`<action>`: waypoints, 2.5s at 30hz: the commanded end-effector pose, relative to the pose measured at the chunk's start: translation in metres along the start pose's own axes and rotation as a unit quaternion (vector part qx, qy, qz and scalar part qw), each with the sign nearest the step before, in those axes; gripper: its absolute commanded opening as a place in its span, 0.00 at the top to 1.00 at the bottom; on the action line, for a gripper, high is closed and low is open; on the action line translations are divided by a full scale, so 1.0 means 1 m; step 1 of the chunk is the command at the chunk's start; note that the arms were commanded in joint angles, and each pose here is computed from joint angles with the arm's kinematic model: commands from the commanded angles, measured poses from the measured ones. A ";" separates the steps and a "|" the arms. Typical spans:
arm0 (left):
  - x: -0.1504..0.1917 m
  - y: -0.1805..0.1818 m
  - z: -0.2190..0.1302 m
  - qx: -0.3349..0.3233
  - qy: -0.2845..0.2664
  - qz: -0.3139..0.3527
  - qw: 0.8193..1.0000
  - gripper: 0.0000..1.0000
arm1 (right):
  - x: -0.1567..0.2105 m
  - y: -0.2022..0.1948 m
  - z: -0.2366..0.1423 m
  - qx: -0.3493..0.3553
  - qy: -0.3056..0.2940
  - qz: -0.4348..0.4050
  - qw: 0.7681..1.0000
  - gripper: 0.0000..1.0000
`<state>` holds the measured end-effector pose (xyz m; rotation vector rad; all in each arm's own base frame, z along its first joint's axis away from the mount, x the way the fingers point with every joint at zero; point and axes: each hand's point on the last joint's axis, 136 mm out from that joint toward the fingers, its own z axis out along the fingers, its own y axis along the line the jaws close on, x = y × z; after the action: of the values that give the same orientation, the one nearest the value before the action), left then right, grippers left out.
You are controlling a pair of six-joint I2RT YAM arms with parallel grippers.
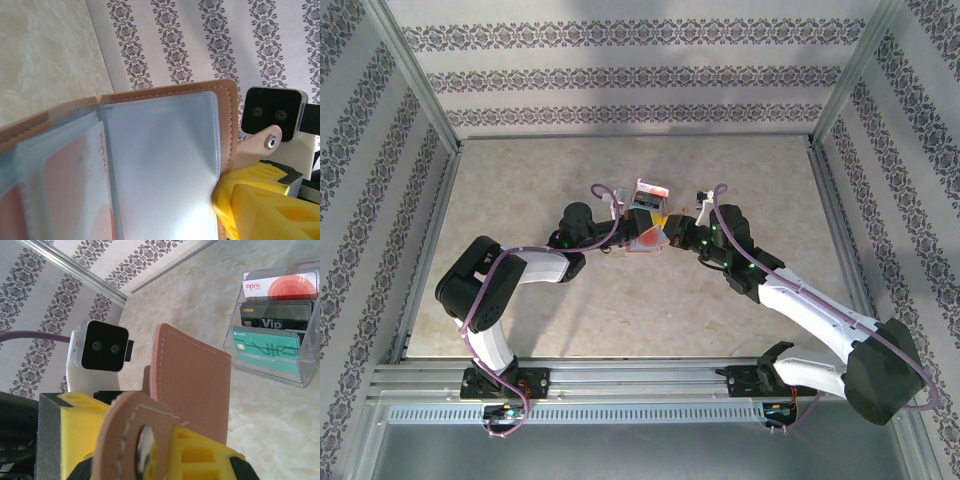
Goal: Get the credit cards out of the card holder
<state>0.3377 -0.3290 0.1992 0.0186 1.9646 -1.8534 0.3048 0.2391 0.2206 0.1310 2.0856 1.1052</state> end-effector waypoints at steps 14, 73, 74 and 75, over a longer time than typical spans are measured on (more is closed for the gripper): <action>0.012 -0.027 -0.002 0.005 0.021 0.067 0.998 0.72 | -0.001 -0.015 -0.022 0.015 -0.025 0.008 1.000 1.00; 0.048 0.116 -0.093 -0.416 0.052 0.118 0.900 0.58 | 0.099 -0.065 0.051 0.124 0.166 0.061 0.976 0.70; 0.051 0.116 -0.088 -0.405 0.057 0.117 0.905 0.59 | 0.101 -0.066 0.053 0.124 0.170 0.061 0.976 0.70; 0.052 0.117 -0.084 -0.398 0.059 0.116 0.908 0.60 | 0.102 -0.067 0.054 0.125 0.172 0.062 0.975 0.70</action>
<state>0.3056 -0.2345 0.0738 0.0095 2.5288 -0.7669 0.2847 0.2642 0.0922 0.2129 2.5663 0.8904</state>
